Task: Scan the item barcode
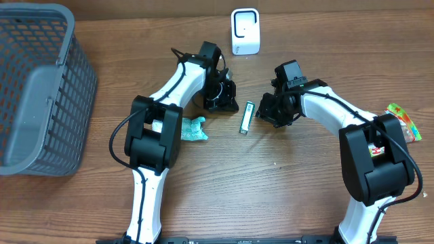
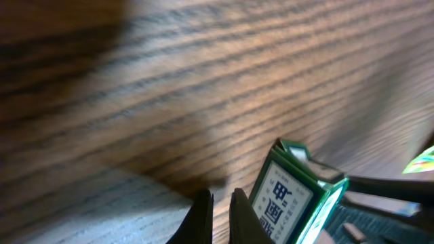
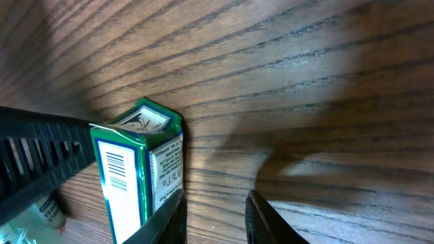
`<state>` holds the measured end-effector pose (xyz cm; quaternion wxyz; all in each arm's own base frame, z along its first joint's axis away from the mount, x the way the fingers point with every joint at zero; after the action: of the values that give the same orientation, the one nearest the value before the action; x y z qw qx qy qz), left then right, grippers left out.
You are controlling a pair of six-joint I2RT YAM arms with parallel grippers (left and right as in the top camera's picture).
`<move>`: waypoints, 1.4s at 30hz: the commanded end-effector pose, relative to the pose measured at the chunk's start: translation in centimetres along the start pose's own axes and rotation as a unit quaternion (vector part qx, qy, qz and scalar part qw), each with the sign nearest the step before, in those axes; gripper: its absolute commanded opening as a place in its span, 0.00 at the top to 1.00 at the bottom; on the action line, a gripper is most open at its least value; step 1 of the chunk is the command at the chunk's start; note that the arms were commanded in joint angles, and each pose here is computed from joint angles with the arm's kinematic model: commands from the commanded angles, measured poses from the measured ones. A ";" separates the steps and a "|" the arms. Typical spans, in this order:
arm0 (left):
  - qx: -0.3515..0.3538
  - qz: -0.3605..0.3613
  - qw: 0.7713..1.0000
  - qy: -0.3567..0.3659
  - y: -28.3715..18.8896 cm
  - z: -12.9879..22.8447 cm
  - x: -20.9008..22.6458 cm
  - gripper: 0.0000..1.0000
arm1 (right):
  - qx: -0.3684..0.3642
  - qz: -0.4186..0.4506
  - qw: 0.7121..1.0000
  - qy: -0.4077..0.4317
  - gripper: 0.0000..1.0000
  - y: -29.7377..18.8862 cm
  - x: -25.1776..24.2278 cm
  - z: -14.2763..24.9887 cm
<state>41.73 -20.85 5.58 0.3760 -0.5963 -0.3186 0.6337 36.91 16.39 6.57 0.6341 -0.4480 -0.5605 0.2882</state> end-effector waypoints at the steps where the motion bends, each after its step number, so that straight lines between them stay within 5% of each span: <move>1: -0.017 0.001 0.996 0.092 -1.1 -0.1 -2.3 0.96 | 0.003 0.006 1.000 0.002 0.70 0.7 -0.2 0.2; 15: -0.042 0.078 0.980 0.181 -5.4 -1.3 -4.9 0.96 | 0.001 0.005 1.000 -0.001 0.70 0.7 -0.1 0.1; 42: 0.032 -0.031 0.966 0.256 -1.9 1.8 -4.0 0.96 | 0.001 0.005 1.000 -0.001 0.69 0.7 -0.1 0.1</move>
<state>40.29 -23.46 10.08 0.4630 -0.7191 -0.2037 0.4765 37.09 16.47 6.48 0.6313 -0.4491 -0.5637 0.2864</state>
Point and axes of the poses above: each gripper's point midway between its finger pads, its own y axis out along the fingers, its own x axis along the line the jaws close on, z = x × y, the point moved 6 cm from there along -y, back along the fingers, and after that the axes turned 1 degree about y, right-handed, at the moved point
